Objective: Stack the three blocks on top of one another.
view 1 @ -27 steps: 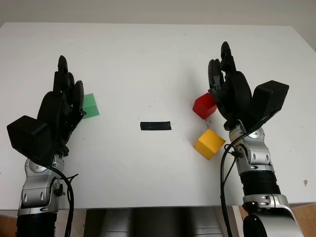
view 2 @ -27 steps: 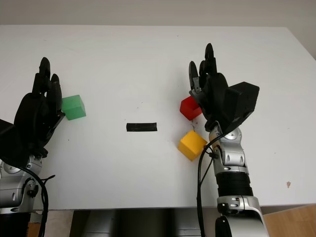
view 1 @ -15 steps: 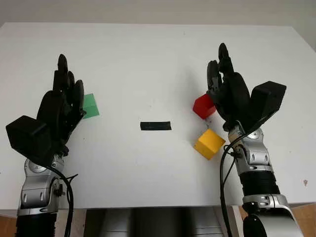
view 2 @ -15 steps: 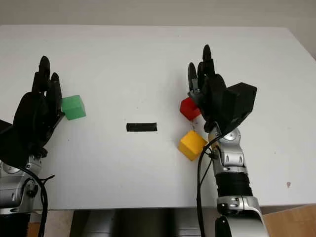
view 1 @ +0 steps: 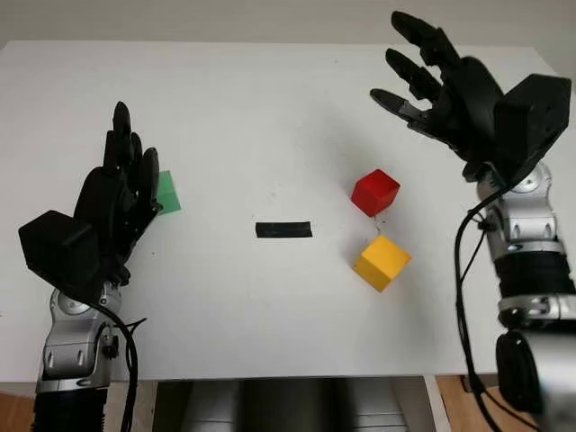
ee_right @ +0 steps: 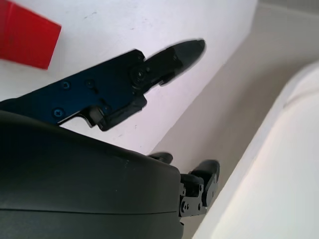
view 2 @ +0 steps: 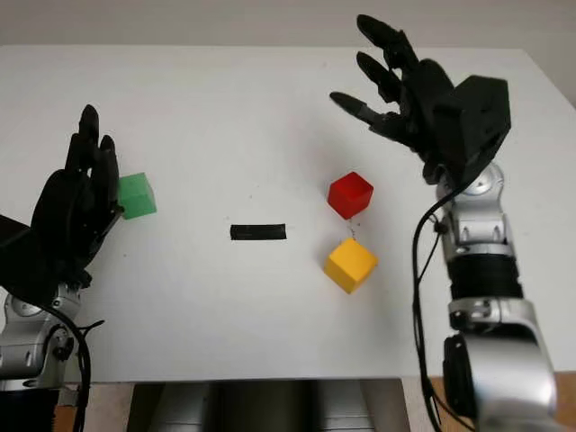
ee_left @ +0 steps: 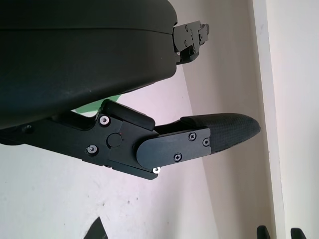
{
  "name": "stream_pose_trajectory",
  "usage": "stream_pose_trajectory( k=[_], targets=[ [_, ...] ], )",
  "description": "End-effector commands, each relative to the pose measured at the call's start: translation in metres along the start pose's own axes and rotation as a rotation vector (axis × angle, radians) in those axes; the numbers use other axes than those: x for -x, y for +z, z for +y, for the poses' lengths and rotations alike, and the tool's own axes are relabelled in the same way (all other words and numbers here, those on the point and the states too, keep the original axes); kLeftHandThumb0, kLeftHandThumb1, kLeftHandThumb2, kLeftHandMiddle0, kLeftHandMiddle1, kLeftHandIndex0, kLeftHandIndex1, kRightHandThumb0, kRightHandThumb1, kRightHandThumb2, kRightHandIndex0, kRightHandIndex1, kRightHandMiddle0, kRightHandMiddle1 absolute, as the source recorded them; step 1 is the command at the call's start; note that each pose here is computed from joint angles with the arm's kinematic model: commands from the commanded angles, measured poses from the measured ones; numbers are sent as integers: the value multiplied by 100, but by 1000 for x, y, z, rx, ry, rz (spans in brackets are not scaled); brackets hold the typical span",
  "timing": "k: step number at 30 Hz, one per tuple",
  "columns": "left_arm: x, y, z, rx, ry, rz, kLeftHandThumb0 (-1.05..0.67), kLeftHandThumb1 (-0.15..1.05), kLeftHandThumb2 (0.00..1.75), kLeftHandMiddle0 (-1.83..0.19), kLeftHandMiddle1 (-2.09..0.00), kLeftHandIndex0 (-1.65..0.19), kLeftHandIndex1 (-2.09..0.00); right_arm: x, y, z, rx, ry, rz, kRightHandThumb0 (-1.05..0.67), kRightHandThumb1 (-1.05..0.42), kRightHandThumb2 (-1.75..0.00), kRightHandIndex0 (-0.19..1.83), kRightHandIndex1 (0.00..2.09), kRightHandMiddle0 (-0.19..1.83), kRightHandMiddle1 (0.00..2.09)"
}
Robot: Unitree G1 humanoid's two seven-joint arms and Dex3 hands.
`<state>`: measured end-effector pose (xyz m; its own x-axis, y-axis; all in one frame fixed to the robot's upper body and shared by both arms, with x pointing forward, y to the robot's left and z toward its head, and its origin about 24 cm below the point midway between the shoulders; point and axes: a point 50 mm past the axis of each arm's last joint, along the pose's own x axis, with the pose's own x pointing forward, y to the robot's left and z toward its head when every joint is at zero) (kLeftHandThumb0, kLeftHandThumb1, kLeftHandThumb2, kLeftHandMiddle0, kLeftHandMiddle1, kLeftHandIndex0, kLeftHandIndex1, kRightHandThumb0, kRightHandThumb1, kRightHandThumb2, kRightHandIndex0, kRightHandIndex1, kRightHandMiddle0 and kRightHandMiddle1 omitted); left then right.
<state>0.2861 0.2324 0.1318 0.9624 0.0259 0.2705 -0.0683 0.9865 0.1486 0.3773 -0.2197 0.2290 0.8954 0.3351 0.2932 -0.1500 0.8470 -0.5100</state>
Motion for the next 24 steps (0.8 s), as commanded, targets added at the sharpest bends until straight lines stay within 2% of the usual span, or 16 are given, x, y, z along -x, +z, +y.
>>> stream_pose_trajectory(
  k=[1, 3, 6, 8, 10, 13, 19, 24],
  targets=[
    [0, 5, 0, -10, 1, -21, -77, 105, 61, 19, 0, 19, 0, -4, 16, -13, 95, 34, -44, -42, -67, -3, 42, 30, 16, 79],
    [-1, 5, 0, -18, -8, -24, -77, 105, 62, 19, 0, 19, 0, -6, 24, -19, 190, 83, -65, -41, -64, -5, 48, 29, 29, 67],
    [-4, 7, -2, -24, -17, -28, -77, 105, 63, 19, 0, 19, 0, -9, 34, -25, 336, 151, -69, -43, -59, -5, 61, 20, 54, 33],
    [-5, 7, -3, -26, -22, -29, -77, 105, 64, 19, 0, 19, 0, -10, 40, -25, 515, 203, -70, -53, -61, -6, 68, 16, 64, 20],
    [-5, 7, -4, -24, -25, -29, -76, 105, 65, 19, 0, 19, 0, -12, 44, -22, 725, 296, -36, -61, -64, -7, 70, 13, 65, 14],
    [-6, 7, -4, -23, -23, -29, -76, 105, 65, 19, 0, 19, 0, -14, 46, -18, 897, 398, 3, -63, -69, -8, 62, 7, 59, 8],
    [-5, 7, -4, -14, -22, -24, -78, 105, 65, 19, 0, 19, 0, -14, 48, -6, 1054, 551, 2, -57, -72, -7, 58, 5, 57, 6],
    [-6, 7, -4, -16, -23, -28, -77, 105, 66, 19, 0, 19, 0, -12, 44, 0, 1162, 600, -30, -60, -74, -6, 58, 5, 58, 6]
  ],
)
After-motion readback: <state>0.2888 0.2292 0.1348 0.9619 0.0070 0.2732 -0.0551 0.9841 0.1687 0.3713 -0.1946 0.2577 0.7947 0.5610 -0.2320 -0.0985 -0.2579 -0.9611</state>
